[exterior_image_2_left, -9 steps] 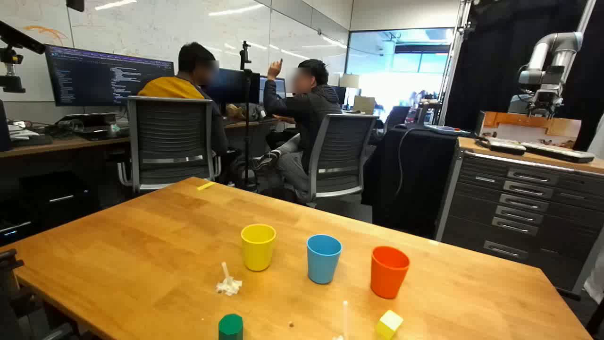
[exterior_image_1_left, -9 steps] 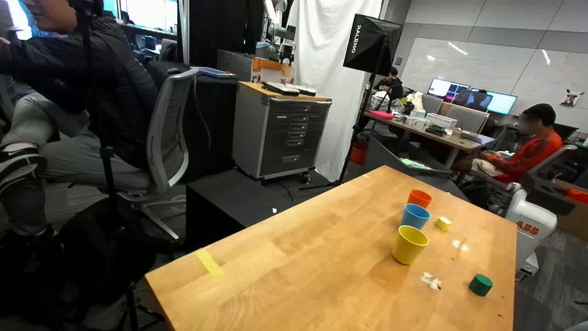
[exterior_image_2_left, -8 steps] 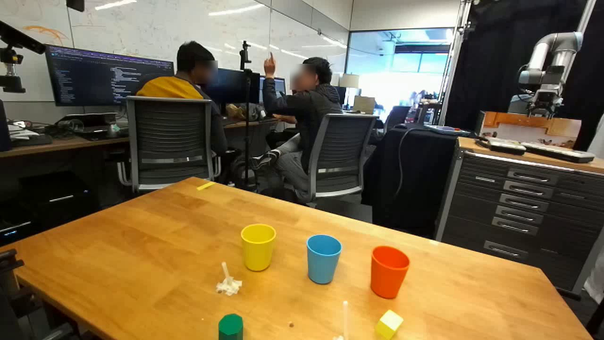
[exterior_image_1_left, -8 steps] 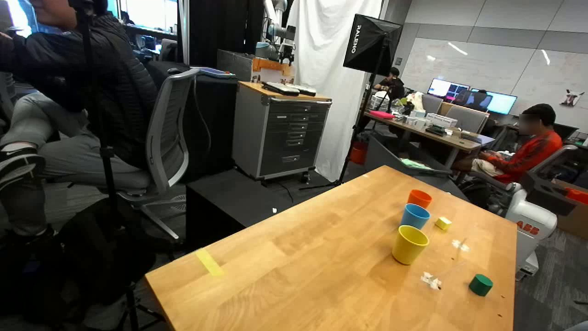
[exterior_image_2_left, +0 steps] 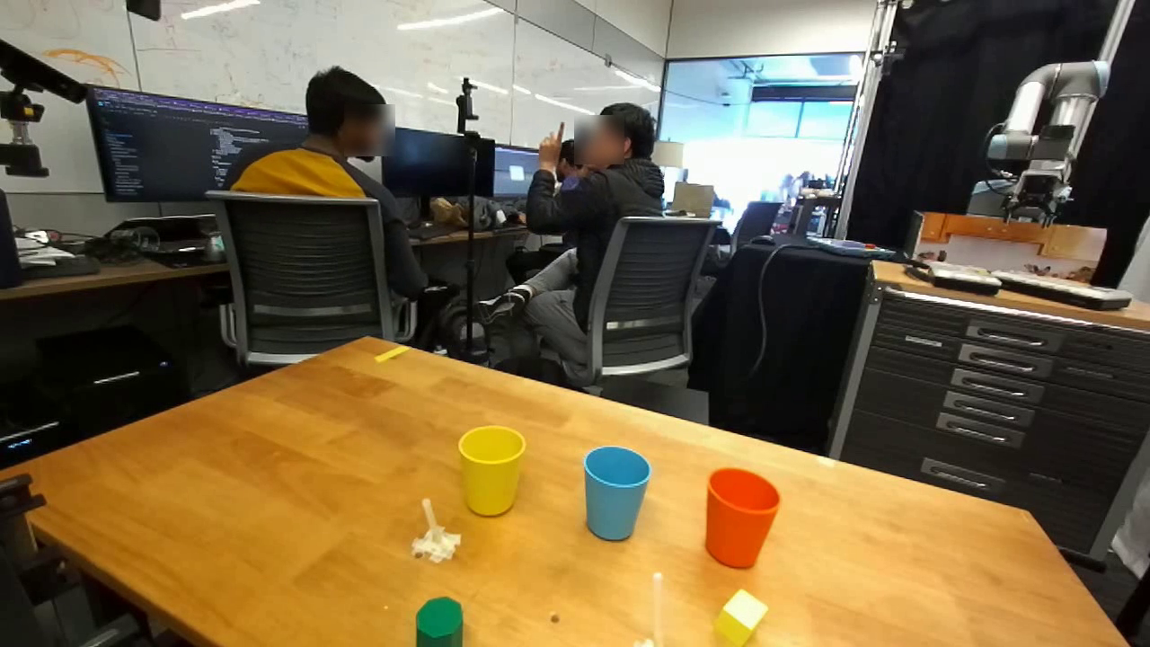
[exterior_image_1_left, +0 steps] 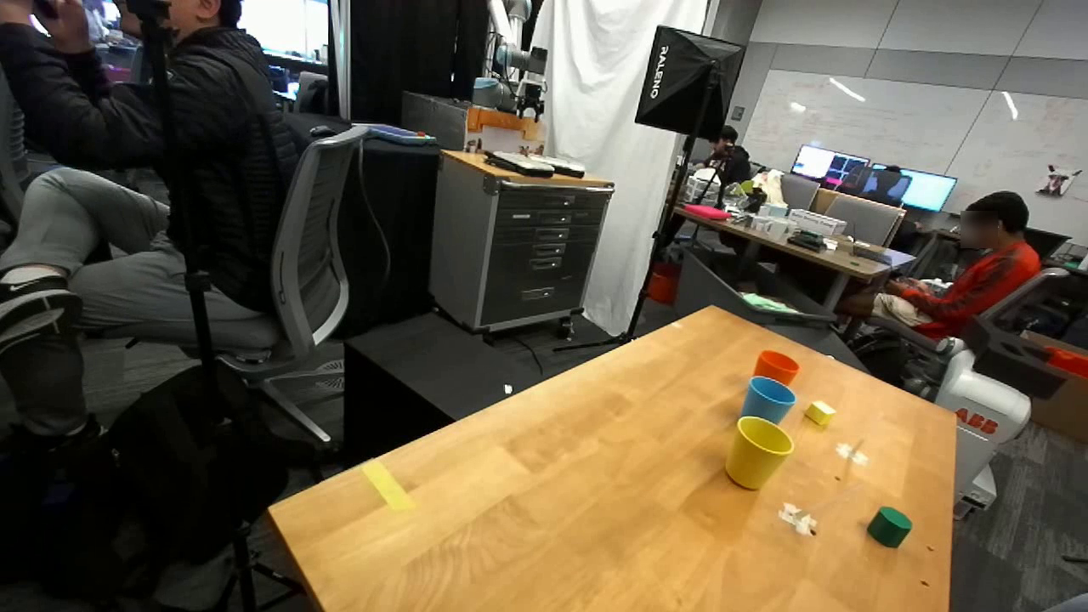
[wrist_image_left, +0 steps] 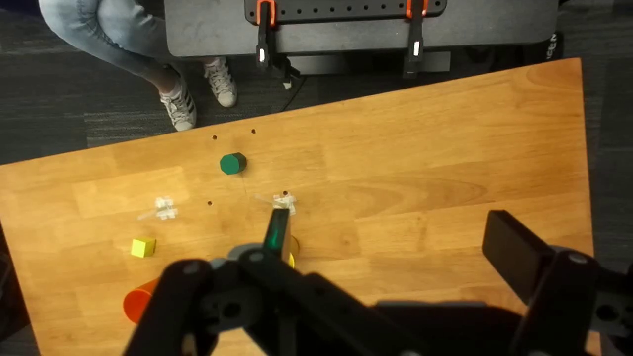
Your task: Stack the cups together
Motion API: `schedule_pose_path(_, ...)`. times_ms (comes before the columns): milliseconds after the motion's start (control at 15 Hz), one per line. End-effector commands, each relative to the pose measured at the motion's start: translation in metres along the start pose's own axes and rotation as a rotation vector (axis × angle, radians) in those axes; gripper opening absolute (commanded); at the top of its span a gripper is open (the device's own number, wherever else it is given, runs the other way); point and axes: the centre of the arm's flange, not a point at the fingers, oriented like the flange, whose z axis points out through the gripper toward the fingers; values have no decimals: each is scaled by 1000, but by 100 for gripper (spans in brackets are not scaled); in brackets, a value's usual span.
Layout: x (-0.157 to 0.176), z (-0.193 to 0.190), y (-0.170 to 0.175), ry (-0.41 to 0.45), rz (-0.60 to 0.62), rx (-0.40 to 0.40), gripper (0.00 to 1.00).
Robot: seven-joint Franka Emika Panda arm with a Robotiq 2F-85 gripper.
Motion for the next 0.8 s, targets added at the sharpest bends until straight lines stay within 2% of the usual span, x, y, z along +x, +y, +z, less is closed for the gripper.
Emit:
schedule_pose_path(0, 0, 0, 0, 0, 0, 0, 100)
schedule_pose_path(400, 10, 6, 9, 21, 47, 17, 100)
schedule_pose_path(733, 48, 19, 50, 104, 221, 57, 100)
